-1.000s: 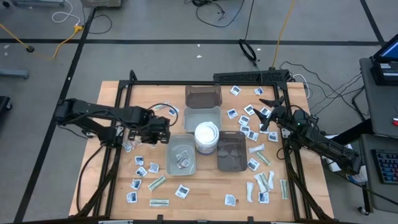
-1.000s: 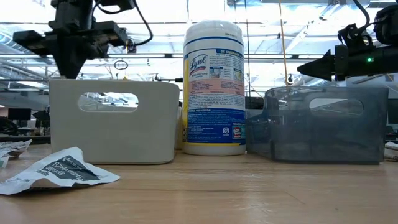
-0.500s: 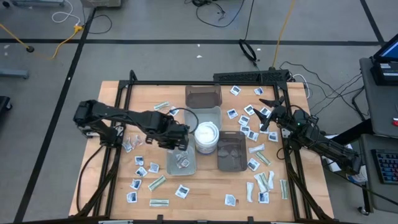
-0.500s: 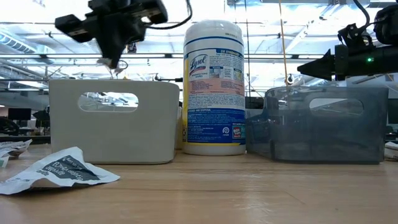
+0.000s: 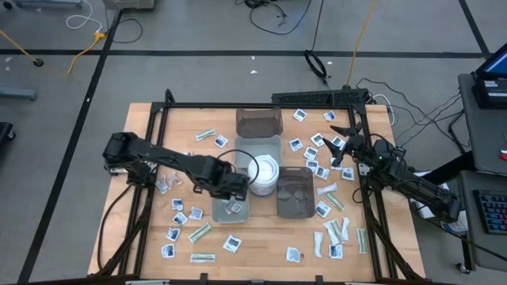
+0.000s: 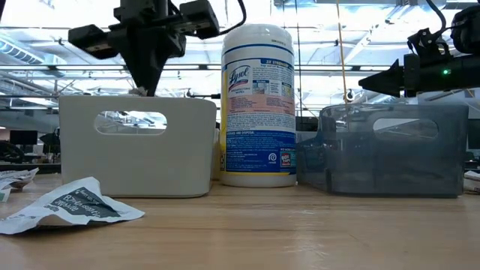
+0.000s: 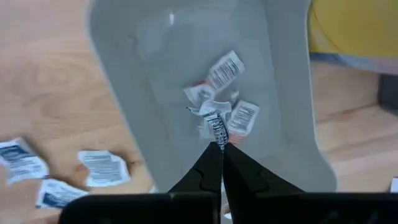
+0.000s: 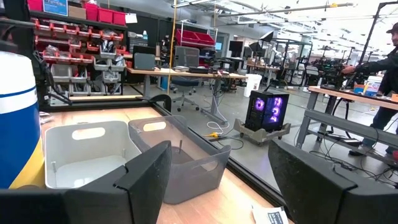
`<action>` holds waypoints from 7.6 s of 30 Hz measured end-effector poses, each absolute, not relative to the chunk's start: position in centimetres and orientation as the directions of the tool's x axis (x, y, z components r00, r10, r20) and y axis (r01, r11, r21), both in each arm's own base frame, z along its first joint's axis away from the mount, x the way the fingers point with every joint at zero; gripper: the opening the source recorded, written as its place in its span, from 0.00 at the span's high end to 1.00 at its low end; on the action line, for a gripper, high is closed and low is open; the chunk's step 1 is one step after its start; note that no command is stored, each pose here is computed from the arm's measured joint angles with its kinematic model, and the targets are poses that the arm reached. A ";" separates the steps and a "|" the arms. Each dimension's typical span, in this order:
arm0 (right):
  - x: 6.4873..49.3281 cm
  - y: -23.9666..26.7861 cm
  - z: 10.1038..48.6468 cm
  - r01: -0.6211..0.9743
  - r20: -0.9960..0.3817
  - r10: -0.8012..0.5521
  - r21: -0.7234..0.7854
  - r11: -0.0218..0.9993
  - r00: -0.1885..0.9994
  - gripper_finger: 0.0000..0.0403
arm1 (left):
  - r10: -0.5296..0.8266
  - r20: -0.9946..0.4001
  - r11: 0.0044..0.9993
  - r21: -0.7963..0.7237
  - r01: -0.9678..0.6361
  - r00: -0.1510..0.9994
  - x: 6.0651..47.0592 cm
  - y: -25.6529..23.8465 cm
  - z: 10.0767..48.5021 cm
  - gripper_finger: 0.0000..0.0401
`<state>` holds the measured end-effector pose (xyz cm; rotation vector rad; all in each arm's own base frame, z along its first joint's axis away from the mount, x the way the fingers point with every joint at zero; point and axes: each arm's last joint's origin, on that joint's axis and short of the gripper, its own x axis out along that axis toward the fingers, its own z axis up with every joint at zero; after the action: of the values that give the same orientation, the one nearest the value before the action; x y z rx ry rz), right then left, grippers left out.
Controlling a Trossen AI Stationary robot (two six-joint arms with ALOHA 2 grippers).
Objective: Pick & Place First Aid Supplies
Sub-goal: Put the ointment pack into the bottom gray bin
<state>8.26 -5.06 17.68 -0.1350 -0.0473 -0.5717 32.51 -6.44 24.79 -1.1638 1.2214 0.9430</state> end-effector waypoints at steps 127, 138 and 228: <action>8.3 -5.1 17.7 0.542 0.082 -0.536 -0.114 0.832 0.840 0.35 | -0.142 -0.989 -0.287 0.076 -0.955 -0.036 15.6 2.2 14.6 0.76; 8.3 -5.1 17.7 0.542 0.082 -0.536 -0.114 0.833 0.840 0.35 | -0.128 -0.991 -0.238 0.056 -0.970 -0.026 15.9 1.9 14.5 0.97; 8.3 -5.1 17.7 0.542 0.082 -0.536 -0.114 0.832 0.840 0.35 | -0.084 -0.996 0.185 -0.044 -0.982 0.029 34.8 -7.9 22.4 0.95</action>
<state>8.26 -5.06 17.68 -0.1350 -0.0474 -0.5718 34.79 -7.88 22.41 -1.1435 1.3237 1.0038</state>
